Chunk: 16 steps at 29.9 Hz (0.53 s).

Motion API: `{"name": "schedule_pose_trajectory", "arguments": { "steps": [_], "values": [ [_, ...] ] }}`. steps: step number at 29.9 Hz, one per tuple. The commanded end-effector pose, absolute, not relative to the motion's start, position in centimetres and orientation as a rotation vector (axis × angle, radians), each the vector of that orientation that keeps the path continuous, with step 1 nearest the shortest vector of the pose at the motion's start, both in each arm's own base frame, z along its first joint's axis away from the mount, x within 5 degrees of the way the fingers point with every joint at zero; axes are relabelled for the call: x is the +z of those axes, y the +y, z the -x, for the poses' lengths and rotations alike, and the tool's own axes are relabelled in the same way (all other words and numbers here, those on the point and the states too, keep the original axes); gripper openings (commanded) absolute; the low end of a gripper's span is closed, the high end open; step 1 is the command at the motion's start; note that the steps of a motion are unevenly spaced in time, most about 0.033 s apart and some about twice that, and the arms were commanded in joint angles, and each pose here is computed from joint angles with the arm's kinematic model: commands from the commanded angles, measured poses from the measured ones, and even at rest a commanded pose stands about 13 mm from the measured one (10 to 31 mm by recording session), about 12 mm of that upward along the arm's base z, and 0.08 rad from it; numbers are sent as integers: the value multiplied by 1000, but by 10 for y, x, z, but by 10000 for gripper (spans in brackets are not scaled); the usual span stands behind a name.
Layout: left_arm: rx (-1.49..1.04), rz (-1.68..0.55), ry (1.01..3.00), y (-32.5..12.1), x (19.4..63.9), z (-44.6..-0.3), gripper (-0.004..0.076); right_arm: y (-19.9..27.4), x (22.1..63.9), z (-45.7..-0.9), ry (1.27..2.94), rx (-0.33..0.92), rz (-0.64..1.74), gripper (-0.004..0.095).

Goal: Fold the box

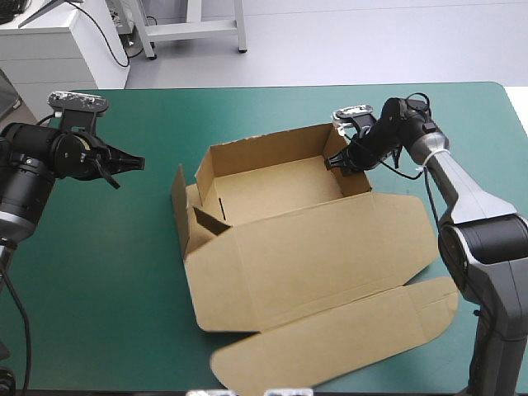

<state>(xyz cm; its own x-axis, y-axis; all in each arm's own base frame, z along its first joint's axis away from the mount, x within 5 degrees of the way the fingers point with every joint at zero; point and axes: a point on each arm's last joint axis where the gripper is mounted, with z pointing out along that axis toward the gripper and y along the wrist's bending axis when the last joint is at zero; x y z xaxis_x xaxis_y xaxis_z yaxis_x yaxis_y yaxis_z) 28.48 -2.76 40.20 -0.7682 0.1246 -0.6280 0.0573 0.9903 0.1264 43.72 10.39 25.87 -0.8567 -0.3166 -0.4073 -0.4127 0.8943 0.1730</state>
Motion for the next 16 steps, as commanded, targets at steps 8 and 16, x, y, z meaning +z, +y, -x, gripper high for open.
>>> {"name": "schedule_pose_trajectory", "arguments": {
  "steps": [8,16],
  "values": [
    [97,-64,2349,-24,421,-278,-8,103,328,-430,2510,407,396,0],
    [110,194,2334,26,422,-279,-8,97,382,-396,2413,411,400,-2]
  ]
}}
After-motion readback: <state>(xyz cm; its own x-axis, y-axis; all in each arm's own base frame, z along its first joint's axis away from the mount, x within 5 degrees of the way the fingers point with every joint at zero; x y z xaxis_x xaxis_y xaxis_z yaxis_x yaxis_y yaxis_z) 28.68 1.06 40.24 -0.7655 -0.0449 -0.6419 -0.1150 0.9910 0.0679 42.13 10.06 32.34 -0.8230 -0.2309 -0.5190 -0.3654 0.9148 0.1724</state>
